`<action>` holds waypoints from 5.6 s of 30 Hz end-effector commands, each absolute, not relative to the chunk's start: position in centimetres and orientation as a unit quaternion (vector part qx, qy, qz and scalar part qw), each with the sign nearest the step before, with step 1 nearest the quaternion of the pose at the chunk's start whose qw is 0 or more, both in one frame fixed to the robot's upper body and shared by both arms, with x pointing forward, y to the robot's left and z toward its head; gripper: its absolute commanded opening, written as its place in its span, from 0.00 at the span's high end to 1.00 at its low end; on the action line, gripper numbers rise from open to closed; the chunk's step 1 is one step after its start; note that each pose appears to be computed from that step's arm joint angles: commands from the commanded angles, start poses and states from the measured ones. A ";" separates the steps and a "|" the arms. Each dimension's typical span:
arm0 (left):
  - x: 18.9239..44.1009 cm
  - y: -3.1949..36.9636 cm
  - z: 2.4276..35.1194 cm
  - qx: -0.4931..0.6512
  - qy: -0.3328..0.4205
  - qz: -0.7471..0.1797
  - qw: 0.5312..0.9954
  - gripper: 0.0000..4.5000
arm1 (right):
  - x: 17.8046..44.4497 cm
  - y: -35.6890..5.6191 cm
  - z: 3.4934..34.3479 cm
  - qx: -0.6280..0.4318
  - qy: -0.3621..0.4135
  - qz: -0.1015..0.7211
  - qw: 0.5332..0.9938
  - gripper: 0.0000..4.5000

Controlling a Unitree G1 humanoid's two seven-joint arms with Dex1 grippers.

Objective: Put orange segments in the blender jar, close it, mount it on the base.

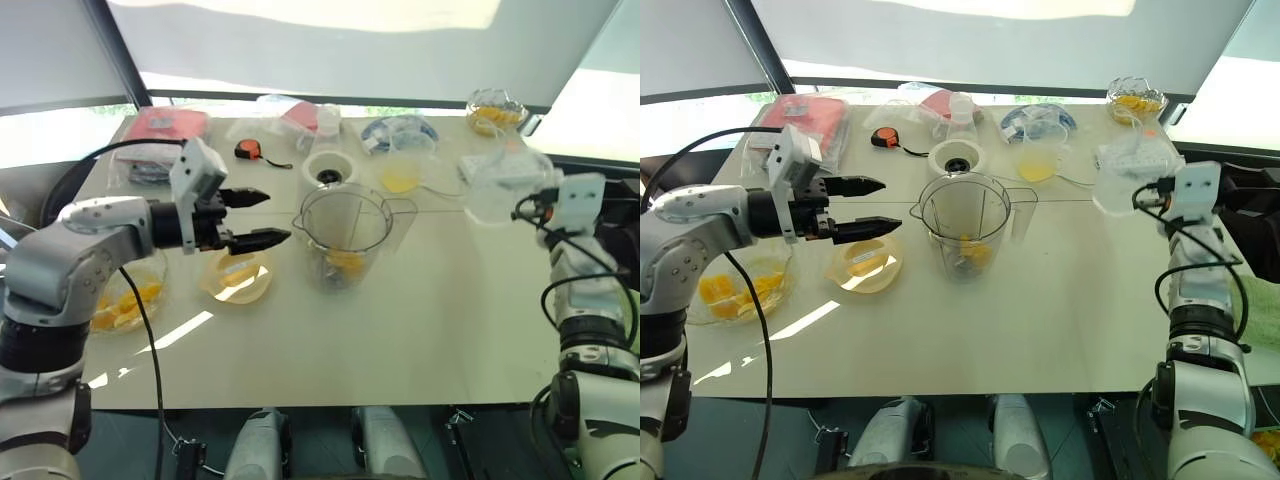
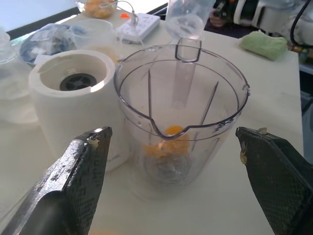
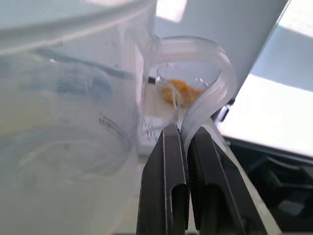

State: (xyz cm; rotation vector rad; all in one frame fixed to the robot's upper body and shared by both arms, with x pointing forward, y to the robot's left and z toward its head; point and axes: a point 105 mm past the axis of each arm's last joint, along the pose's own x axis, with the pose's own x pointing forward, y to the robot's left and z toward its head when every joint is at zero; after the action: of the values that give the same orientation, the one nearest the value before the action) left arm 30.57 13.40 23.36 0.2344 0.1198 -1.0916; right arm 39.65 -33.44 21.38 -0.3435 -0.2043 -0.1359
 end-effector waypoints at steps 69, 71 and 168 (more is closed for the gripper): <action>30.2 11.9 23.5 0.103 0.027 -0.533 0.839 0.06 | 36.8 -13.0 33.3 -0.624 -0.329 0.146 0.694 0.99; 30.3 11.9 23.5 0.103 0.027 -0.533 0.839 0.06 | 36.8 -13.0 33.3 -0.628 -0.330 0.145 0.689 0.99; 28.4 11.0 24.2 0.130 0.034 -0.557 0.819 0.06 | 34.6 -35.3 9.1 -0.036 0.023 -0.350 0.936 0.01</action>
State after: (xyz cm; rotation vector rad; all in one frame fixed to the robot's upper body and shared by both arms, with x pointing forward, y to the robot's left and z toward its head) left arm 28.52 10.95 23.39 0.2511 0.1197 -1.1931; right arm 34.12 -35.74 6.08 -0.0693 0.1564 -0.7413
